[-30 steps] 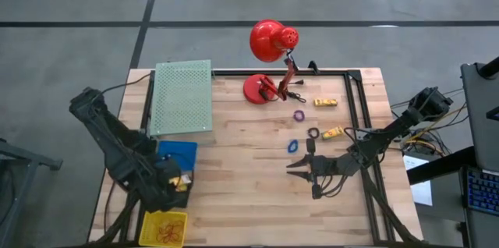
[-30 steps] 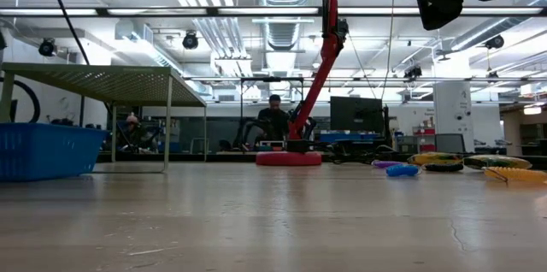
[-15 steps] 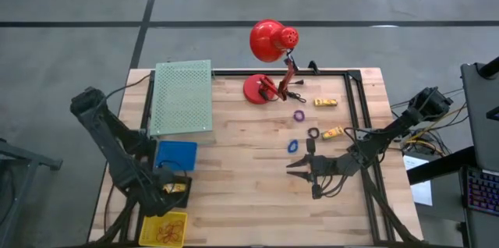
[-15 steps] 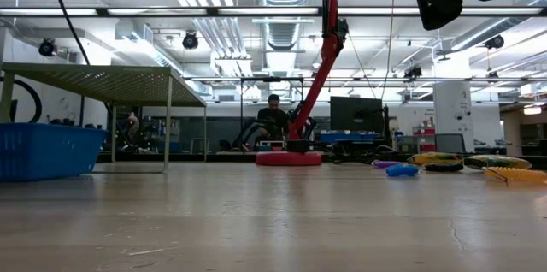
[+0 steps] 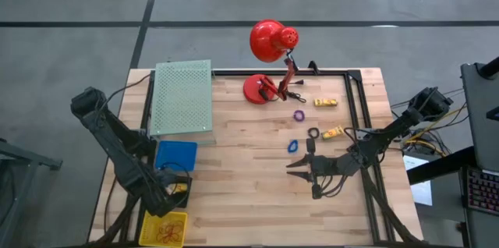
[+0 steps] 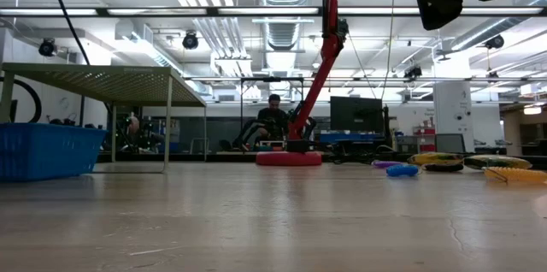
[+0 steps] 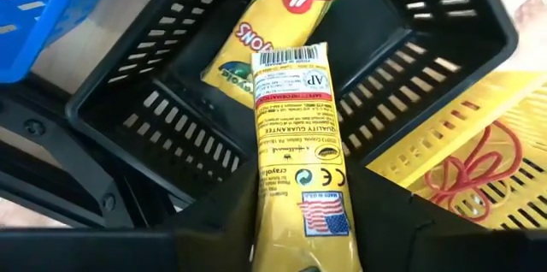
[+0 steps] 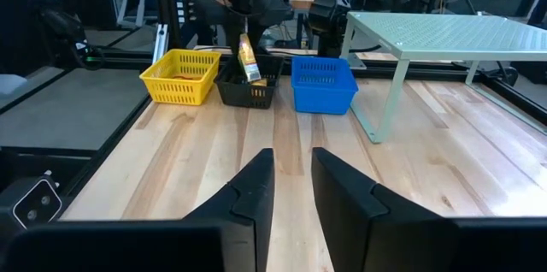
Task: Pick & Place Office Desk Supplies
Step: Put the crayons box into the black bin
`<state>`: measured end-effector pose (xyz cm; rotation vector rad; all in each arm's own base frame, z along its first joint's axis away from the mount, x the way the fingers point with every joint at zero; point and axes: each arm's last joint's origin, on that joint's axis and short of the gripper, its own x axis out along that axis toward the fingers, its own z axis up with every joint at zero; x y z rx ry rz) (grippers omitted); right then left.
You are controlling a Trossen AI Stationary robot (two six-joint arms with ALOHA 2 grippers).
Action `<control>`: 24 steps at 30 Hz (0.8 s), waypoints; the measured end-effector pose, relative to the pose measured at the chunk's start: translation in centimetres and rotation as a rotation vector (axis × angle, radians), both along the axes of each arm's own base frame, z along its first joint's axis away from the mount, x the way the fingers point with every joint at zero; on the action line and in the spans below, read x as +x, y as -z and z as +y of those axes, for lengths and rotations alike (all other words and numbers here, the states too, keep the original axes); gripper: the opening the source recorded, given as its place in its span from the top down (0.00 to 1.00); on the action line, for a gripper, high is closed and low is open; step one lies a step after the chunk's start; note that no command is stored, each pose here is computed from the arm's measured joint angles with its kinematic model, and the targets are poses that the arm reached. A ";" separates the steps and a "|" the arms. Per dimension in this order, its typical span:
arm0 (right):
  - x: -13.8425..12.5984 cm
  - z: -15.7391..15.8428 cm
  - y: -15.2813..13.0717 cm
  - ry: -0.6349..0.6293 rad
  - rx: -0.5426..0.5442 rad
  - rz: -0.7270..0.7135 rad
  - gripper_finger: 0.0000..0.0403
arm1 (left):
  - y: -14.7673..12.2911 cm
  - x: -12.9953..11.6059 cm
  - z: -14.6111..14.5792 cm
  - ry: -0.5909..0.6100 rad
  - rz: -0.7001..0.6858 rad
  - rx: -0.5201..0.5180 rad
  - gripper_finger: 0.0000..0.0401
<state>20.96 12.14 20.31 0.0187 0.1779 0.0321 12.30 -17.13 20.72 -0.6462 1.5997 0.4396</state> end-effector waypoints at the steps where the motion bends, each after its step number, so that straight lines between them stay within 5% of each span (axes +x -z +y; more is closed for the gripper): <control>1: 0.0 0.0 0.0 0.000 0.000 0.000 0.81 | 0.0 0.1 0.0 -0.001 -0.004 -0.003 0.58; 24: 0.0 0.0 0.0 0.000 0.000 0.000 0.79 | -0.1 0.4 0.2 0.028 -0.033 -0.005 0.34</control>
